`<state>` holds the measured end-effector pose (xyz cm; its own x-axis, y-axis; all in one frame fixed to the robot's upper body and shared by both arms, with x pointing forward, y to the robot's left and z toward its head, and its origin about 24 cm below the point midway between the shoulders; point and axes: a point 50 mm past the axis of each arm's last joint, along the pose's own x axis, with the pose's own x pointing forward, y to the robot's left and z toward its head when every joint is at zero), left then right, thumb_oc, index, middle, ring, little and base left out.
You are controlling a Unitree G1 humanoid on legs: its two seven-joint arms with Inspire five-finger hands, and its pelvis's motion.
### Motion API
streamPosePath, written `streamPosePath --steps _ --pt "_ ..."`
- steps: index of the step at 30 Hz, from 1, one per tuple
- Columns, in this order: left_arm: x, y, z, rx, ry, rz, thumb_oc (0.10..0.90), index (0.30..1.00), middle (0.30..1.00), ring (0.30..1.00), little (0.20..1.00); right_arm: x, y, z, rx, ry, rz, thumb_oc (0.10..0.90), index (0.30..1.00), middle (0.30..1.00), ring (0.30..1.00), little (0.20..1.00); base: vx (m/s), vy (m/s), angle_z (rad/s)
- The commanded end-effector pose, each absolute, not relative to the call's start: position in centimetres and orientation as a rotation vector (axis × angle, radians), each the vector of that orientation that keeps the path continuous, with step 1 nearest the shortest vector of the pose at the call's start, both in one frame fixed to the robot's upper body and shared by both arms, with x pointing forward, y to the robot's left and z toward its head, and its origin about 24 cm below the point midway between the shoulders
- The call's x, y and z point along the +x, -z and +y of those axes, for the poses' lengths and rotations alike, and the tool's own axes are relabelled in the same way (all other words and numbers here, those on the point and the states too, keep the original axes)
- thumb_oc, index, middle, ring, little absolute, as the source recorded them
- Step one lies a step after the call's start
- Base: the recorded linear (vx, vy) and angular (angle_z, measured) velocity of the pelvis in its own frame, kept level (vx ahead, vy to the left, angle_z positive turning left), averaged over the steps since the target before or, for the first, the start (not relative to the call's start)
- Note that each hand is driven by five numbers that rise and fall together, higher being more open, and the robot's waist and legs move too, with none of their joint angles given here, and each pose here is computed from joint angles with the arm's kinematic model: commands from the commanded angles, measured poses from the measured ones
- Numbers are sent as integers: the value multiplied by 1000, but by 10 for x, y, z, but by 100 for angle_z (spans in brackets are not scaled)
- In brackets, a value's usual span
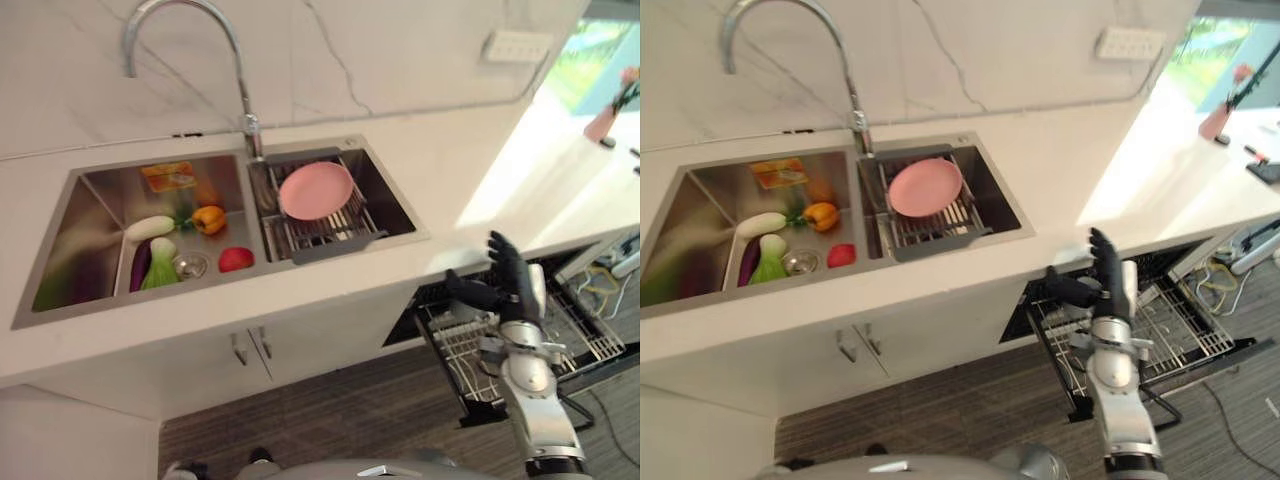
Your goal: Place the dishes in the dishwasher.
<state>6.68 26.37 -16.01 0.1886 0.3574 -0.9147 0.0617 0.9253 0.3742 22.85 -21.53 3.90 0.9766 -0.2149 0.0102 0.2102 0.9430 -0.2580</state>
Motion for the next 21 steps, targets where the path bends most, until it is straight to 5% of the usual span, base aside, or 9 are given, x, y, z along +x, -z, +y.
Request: streamPosePath --steps 1,21 --pt "76 170 219 240 -136 1339 800 900 900 900 900 258 -134 -196 -297 84 -470 800 900 900 900 900 136 38 21" --pt "42 174 222 266 -87 1440 800 900 900 900 900 255 -112 -212 -371 67 -342 800 900 900 900 900 84 -47 13"
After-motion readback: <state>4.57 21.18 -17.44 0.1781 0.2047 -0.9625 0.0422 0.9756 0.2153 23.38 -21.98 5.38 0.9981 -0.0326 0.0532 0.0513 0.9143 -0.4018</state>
